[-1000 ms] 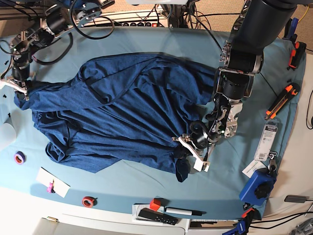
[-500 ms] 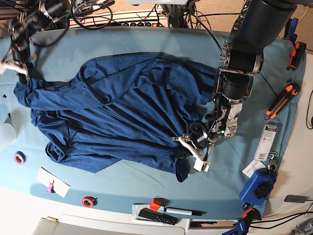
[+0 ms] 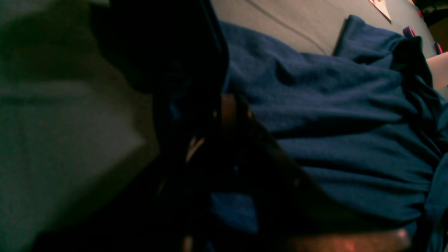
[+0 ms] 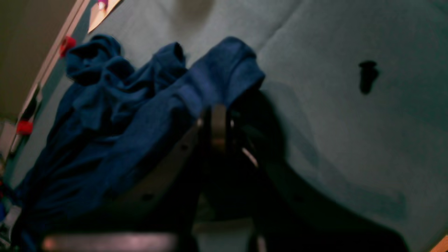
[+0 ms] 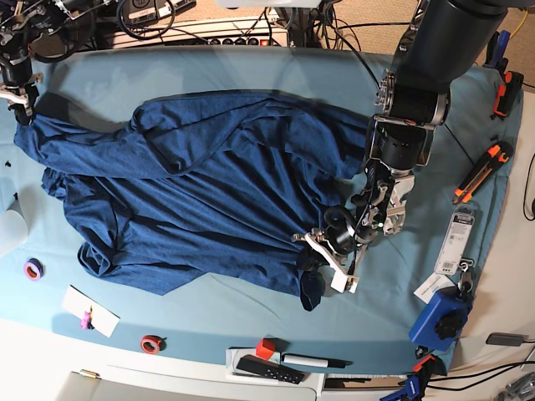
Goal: Layout the t-shirt on the table in an organized manner, then fold the t-shirt properly
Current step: 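Move the right gripper to the shirt collar corner and grasp it, then hold the shirt with both grippers, stretching it taut between them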
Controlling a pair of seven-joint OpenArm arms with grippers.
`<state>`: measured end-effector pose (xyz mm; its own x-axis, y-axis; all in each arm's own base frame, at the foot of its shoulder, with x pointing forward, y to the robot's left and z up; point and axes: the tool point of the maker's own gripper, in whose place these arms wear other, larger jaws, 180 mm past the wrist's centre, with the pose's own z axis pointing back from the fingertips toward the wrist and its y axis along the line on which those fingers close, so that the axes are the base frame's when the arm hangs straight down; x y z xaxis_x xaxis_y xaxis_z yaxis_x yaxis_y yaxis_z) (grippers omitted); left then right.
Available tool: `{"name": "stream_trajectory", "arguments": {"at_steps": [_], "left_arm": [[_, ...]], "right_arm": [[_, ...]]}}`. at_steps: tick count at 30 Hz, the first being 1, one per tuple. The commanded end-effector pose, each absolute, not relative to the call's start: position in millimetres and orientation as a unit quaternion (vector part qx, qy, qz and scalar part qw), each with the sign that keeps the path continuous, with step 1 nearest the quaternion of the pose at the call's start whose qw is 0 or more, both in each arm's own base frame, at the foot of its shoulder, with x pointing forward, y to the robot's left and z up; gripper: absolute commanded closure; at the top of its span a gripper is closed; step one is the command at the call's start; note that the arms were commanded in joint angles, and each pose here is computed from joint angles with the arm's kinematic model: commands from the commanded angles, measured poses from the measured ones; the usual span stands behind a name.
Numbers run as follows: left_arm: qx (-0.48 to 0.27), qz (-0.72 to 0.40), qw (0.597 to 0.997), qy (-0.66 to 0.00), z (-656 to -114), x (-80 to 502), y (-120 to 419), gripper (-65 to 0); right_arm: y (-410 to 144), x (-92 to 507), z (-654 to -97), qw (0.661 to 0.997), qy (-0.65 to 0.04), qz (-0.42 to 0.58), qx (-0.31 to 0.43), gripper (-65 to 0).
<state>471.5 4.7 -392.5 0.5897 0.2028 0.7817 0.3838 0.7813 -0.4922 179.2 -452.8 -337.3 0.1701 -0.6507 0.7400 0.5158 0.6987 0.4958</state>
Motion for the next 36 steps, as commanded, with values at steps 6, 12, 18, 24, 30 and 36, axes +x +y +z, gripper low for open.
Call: {"name": "stream_trajectory", "arguments": {"at_steps": [6,12,18,24,30,36], "left_arm": [[-0.324,-0.063,0.824,-0.461,-378.6,481.9,6.0,0.0],[-0.324,-0.063,0.824,-0.461,-378.8,481.8,6.0,0.0],[-0.324,-0.063,0.824,-0.461,-378.8,481.8,6.0,0.0],[-0.324,-0.063,0.824,-0.461,-378.6,481.9,5.7,0.0],[-0.324,-0.063,0.824,-0.461,-378.8,481.8,6.0,0.0],[-0.324,-0.063,0.824,-0.461,-378.8,481.7,5.7,0.0]], "right_arm": [[-458.8,162.9,-327.4,0.767,-0.521,-0.369,0.058,0.0],[-454.5,145.2,-332.5,0.781,-0.507,-0.360,0.060,0.0],[-458.7,129.9,-323.8,0.771,-0.518,-0.366,0.065,0.0],[-469.1,108.2,-318.9,0.763,-0.519,-0.382,0.047,0.0],[-469.6,107.8,-318.2,0.763,-0.521,-0.380,0.046,0.0],[-465.6,111.6,-313.6,0.772,-0.531,-0.346,0.043,-14.7]]}}
